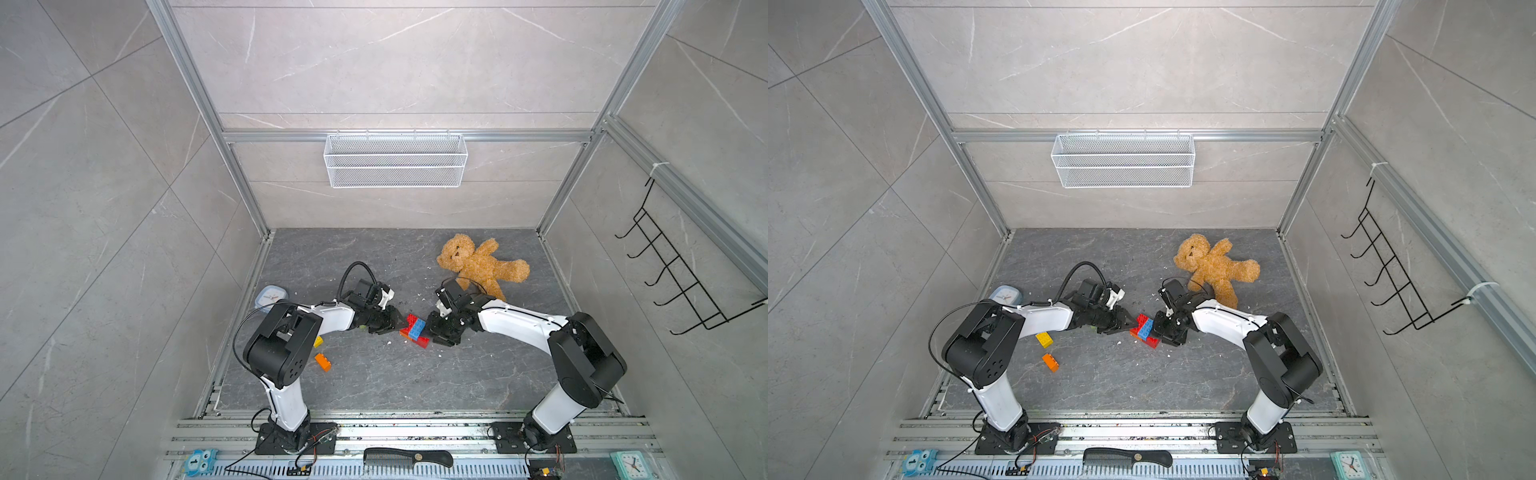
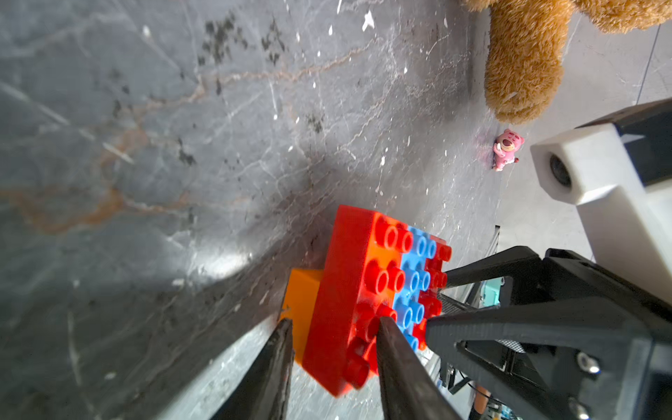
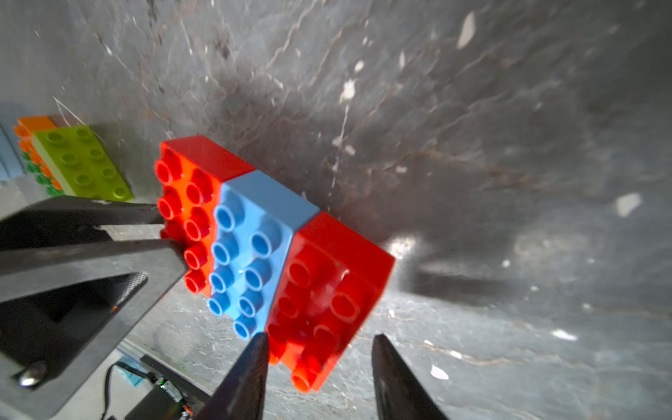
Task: Assemble a rectangle with lego
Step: Move the lego brick at the center of the board, then pick up the lego brick from the center of the board.
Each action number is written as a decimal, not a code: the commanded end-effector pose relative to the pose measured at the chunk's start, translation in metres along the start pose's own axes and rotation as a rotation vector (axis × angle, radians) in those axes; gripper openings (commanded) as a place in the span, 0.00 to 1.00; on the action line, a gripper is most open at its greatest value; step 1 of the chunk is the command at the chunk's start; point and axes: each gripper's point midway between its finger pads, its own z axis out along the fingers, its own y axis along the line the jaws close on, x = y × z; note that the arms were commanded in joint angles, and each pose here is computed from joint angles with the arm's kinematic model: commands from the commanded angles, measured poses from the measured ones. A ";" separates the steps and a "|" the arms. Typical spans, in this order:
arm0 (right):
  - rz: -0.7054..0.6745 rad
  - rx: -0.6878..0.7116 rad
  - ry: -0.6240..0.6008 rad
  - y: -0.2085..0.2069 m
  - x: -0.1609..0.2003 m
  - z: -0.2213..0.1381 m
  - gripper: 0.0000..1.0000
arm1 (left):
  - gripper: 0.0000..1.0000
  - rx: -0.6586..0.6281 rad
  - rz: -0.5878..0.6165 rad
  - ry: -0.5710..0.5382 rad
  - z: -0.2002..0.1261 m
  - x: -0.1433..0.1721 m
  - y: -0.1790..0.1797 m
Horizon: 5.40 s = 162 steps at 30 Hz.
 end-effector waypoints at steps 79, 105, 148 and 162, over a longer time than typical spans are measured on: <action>-0.371 0.206 -0.150 -0.048 -0.121 -0.102 0.66 | 0.38 0.213 0.088 -0.048 0.077 -0.039 -0.120; -0.660 0.155 -0.159 0.152 0.007 0.021 0.72 | 0.76 -0.523 -0.166 -0.516 -0.198 -0.014 0.094; -0.712 0.206 -0.188 0.144 0.023 0.019 0.68 | 0.38 -0.634 -0.614 -0.299 -0.175 0.100 0.144; -0.522 0.134 -0.213 0.110 -0.008 -0.012 0.68 | 0.08 -0.401 -0.391 -0.350 -0.151 0.048 0.074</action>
